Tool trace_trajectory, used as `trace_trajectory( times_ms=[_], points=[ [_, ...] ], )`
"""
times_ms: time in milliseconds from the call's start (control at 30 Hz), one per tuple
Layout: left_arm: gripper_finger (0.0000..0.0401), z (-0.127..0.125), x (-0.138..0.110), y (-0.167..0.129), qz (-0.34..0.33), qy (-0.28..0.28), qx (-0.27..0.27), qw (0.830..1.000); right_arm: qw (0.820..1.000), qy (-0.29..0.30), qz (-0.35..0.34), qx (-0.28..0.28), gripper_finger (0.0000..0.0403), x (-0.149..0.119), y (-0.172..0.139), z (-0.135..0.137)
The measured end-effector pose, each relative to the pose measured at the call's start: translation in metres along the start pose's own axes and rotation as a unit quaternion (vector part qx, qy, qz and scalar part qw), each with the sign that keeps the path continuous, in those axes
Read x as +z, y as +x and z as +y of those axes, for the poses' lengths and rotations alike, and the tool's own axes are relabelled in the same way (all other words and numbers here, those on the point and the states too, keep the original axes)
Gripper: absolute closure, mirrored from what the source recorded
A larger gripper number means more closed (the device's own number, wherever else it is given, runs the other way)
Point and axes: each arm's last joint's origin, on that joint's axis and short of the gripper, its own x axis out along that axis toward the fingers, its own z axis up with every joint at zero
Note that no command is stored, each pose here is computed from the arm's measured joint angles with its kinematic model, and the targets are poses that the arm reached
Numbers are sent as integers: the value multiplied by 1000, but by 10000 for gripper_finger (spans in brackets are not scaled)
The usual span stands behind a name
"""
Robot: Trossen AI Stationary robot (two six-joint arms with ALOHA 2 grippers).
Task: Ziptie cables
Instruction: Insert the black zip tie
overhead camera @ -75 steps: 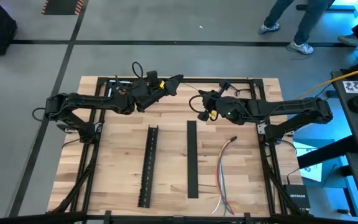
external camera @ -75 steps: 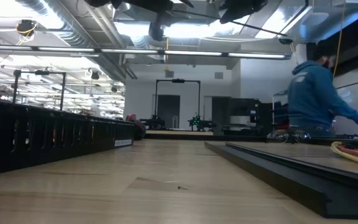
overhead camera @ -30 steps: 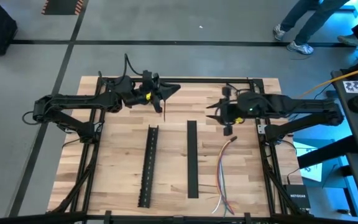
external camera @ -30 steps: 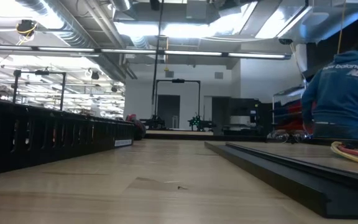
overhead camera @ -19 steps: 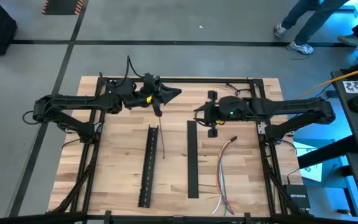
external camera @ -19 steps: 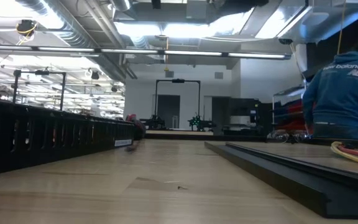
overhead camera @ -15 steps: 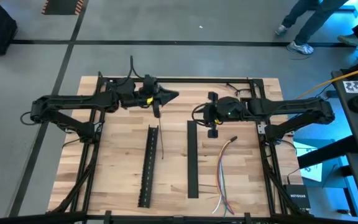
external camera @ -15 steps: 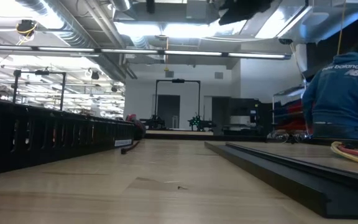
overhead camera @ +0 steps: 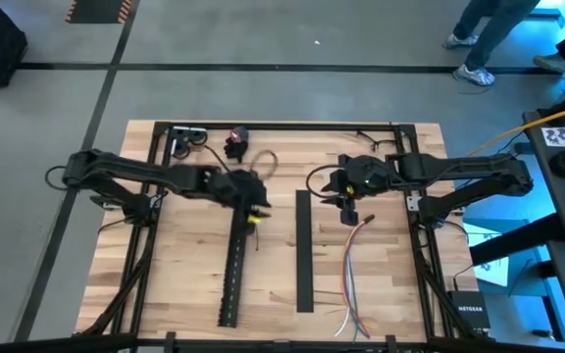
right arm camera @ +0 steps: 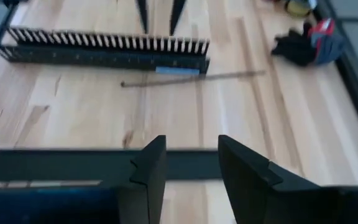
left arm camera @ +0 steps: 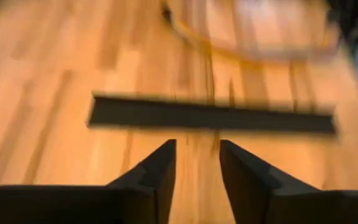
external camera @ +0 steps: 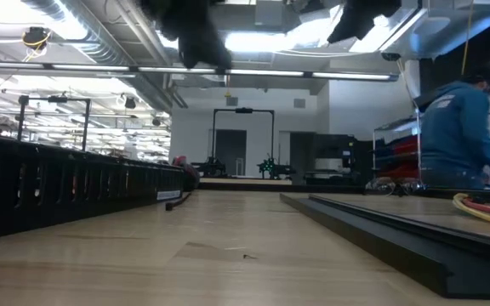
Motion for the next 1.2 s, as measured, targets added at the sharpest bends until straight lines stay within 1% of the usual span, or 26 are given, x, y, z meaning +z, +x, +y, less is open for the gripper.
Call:
trace_trajectory(
  times_ms=[100, 167, 233, 300, 400, 467, 633, 733, 833, 933, 1000, 1133, 1200],
  points=[
    [255, -11, -13, 23, 57, 78, -13, 995, 999, 13, 29, -1, 265, -6, 0, 0],
    [252, -18, -19, 37, 77, 132, -25, 988, 999, 17, 39, 2, 265, -8, 0, 0],
    [253, -24, -24, 49, 93, 175, -36, 980, 999, 18, 47, 10, 265, -9, 0, 0],
    [257, -27, -32, 61, 115, 206, -44, 971, 999, 24, 46, 16, 265, -9, 0, 1],
    [265, -28, -43, 75, 150, 235, -52, 959, 998, 34, 48, 23, 265, -9, 0, 1],
    [268, -28, -46, 82, 158, 246, -55, 955, 998, 39, 50, 23, 265, -10, -1, 2],
    [270, -28, -57, 93, 191, 256, -63, 946, 998, 26, 53, 34, 265, -10, -1, 10],
    [270, -28, -64, 92, 223, 257, -68, 938, 998, 17, 53, 36, 265, -11, -1, 16],
    [270, -28, -70, 89, 257, 256, -74, 929, 998, 9, 52, 23, 265, -11, -2, 21],
    [270, -31, -73, 87, 275, 259, -79, 923, 999, 1, 50, 14, 265, -11, -2, 25],
    [270, -33, -71, 88, 261, 261, -79, 926, 999, 0, 49, 8, 265, -11, -2, 25],
    [271, -36, -61, 93, 204, 270, -73, 938, 999, 0, 49, 5, 265, -11, -2, 25],
    [271, -38, -58, 94, 186, 284, -74, 938, 999, 0, 49, 5, 265, -11, -2, 25]
  ],
)
